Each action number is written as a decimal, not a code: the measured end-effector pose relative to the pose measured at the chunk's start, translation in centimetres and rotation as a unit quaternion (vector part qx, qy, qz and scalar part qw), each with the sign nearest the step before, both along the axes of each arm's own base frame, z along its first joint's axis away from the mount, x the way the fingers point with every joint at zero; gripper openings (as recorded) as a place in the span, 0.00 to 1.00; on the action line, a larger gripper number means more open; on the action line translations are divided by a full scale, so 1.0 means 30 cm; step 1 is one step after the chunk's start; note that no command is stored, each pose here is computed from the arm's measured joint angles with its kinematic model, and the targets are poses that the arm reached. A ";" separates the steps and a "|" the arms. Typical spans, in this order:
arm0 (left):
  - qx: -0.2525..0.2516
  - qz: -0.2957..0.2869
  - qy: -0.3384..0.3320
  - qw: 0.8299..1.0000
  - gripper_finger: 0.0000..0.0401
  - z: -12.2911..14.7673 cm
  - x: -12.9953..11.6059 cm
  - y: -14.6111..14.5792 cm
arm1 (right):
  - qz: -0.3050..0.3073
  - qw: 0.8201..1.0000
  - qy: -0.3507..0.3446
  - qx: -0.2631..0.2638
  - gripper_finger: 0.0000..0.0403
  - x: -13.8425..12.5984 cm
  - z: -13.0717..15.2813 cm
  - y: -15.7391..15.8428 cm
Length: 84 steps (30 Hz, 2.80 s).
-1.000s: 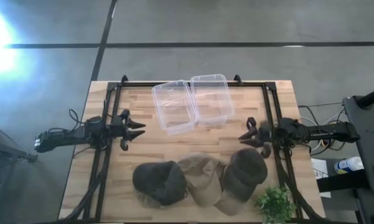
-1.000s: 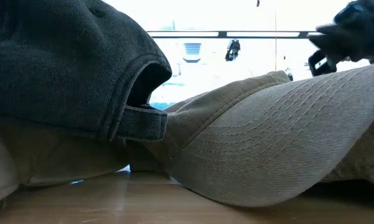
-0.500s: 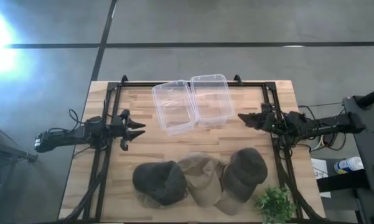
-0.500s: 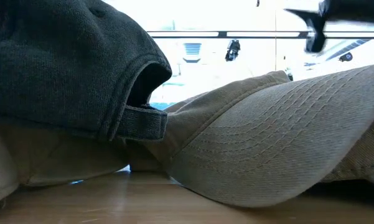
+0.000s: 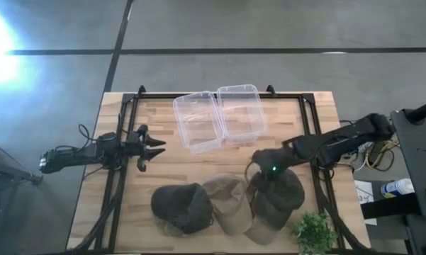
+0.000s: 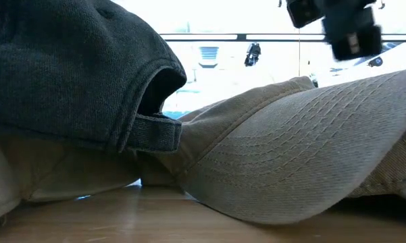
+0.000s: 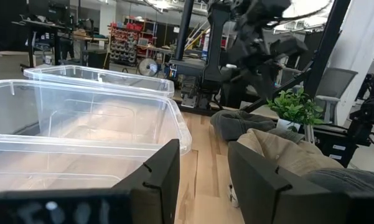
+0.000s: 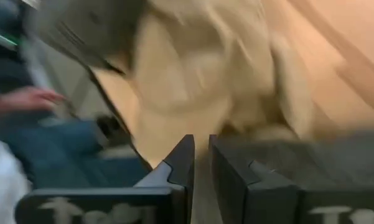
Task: Pick & Place hat
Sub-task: Put the right black cap into the right transparent bin
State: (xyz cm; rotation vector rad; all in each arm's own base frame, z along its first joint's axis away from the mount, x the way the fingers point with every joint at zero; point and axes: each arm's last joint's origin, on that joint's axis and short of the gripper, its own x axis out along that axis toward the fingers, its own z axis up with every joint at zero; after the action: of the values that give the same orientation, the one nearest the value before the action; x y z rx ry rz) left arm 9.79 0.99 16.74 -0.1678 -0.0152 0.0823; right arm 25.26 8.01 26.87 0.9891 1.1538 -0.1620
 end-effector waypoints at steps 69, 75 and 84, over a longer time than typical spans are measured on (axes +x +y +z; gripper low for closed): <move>0.000 0.000 0.004 1.000 0.33 -0.002 0.002 0.000 | -0.120 0.886 0.197 -0.402 0.49 0.270 -0.142 0.457; 0.000 0.000 0.003 1.000 0.33 -0.002 0.002 0.000 | -0.272 0.880 0.185 -0.343 0.49 0.202 -0.007 0.257; 0.000 0.000 0.003 1.000 0.33 -0.002 0.002 0.000 | -0.276 0.938 0.166 -0.128 0.49 0.188 -0.100 -0.017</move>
State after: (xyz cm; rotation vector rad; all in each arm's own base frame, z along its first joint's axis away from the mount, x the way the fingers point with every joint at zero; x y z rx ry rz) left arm 9.85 1.00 16.69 -0.1682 -0.0083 0.0825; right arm 30.89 7.48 23.85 1.0540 1.0937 -0.9381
